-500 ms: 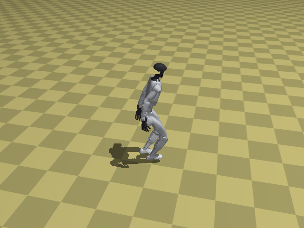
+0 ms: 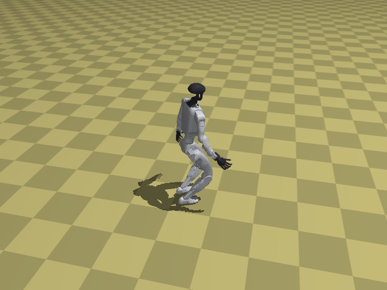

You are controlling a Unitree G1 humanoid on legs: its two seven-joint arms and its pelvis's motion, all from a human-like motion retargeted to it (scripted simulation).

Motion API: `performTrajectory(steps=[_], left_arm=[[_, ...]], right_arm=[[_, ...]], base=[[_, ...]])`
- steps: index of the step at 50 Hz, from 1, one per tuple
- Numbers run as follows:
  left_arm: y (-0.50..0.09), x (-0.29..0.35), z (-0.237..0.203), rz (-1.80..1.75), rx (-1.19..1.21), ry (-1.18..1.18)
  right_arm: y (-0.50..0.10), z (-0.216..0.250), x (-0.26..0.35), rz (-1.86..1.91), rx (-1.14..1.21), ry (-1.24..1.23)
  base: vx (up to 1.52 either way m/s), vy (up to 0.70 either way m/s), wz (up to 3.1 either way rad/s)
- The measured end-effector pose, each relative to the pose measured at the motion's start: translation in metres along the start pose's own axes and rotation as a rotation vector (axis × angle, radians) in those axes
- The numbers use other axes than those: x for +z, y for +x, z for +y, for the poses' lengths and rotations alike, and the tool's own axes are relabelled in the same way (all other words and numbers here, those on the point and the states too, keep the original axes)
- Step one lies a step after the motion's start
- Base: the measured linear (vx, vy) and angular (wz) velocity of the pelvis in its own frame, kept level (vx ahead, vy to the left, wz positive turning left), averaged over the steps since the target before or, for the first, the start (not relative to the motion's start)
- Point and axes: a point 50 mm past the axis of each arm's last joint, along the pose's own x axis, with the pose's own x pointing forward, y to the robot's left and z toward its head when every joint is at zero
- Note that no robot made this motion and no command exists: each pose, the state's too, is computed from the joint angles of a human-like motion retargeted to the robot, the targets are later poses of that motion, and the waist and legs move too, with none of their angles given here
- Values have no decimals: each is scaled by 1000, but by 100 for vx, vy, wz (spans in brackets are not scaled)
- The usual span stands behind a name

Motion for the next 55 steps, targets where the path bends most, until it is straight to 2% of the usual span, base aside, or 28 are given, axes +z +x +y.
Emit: performTrajectory(steps=[5,9,13,19,25,33,40,48,55], left_arm=[[-1,-2,5,14,132,-200],[-4,-16,5,48,163,-221],[-10,-36,-3,92,83,-56],[-19,-59,-12,103,-106,336],[-22,-51,-44,-30,-283,657],[-30,-22,-99,-266,-435,759],[-38,-10,-122,-386,-516,871],[-45,-7,-136,-488,-621,1057],[-56,-21,-137,-509,-744,1093]], right_arm=[[-1,40,16,-61,54,132],[-5,58,12,-41,80,164],[-3,67,9,-2,113,142],[6,80,24,-8,146,55],[20,101,77,-155,133,-90],[19,125,151,-438,107,-152],[14,133,197,-595,56,-169],[14,129,210,-654,-14,-228],[18,116,205,-694,-56,-322]], base=[[30,5,15],[24,5,12],[19,4,7],[12,2,-7],[3,0,6],[0,-4,-16],[0,-1,2],[-3,-7,54],[-7,-12,69]])
